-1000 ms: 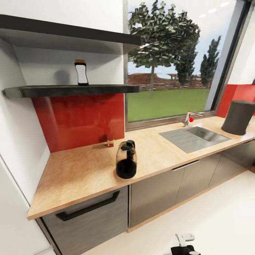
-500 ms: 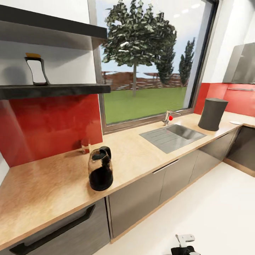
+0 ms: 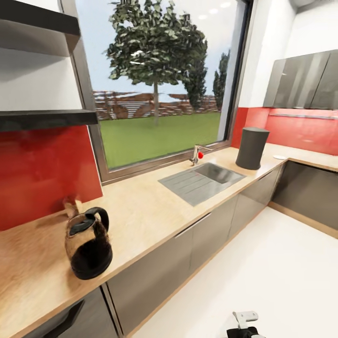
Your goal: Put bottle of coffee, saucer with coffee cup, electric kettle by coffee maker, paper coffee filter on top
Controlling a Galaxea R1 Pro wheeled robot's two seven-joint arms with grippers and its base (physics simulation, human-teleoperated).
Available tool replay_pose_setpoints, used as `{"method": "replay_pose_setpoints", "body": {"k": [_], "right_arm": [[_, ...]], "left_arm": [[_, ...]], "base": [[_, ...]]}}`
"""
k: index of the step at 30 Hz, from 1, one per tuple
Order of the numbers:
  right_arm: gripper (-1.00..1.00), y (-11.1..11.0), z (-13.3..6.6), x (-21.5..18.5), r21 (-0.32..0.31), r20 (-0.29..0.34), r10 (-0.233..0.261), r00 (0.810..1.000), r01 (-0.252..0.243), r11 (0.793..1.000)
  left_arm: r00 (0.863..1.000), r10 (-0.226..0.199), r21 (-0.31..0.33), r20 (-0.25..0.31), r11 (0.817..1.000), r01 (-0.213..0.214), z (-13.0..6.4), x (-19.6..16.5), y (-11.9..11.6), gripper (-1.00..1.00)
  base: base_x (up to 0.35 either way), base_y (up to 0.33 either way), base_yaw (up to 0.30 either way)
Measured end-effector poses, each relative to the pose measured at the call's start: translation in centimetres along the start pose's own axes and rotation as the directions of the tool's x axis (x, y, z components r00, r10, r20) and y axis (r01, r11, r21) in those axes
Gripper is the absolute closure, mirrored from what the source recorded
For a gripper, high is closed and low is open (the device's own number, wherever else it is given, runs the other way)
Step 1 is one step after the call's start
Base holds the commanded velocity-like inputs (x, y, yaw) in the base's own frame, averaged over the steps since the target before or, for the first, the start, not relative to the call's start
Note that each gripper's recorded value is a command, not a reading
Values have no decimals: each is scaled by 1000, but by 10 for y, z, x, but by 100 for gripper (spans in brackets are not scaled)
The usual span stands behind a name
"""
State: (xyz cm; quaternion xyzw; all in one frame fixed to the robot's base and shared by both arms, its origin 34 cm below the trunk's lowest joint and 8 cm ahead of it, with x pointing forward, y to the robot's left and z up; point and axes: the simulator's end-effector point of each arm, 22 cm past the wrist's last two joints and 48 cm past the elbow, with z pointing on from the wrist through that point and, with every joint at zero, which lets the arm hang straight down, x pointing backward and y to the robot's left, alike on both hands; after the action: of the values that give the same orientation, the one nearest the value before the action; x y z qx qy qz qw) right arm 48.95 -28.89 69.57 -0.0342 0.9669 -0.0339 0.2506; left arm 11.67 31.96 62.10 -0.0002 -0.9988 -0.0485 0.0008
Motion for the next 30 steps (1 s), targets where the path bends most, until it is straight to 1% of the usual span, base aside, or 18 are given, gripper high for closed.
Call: {"method": "replay_pose_setpoints", "body": {"k": [10, 16, 18, 30], "right_arm": [[100, 0, 2, 4, 0, -10, 0, 1000, 0, 1000], [100, 1, 2, 17, -1, -61, -1, 998, 1, 1000], [100, 1, 3, 19, -1, -69, -2, 998, 2, 1000], [100, 1, 4, 26, -2, -86, -2, 996, 2, 1000]], "left_arm": [[1000, 0, 0, -9, 1000, 0, 0, 4, 0, -100], [1000, 1, 0, -15, 1000, -1, 0, 6, 0, -100], [1000, 1, 0, -18, 1000, -1, 0, 7, 0, -100], [1000, 2, -1, -31, 1000, -2, 0, 12, 1, -100]], "base": [[232, -233, -271], [232, -235, -238], [232, -235, -229], [243, -234, -248]]}}
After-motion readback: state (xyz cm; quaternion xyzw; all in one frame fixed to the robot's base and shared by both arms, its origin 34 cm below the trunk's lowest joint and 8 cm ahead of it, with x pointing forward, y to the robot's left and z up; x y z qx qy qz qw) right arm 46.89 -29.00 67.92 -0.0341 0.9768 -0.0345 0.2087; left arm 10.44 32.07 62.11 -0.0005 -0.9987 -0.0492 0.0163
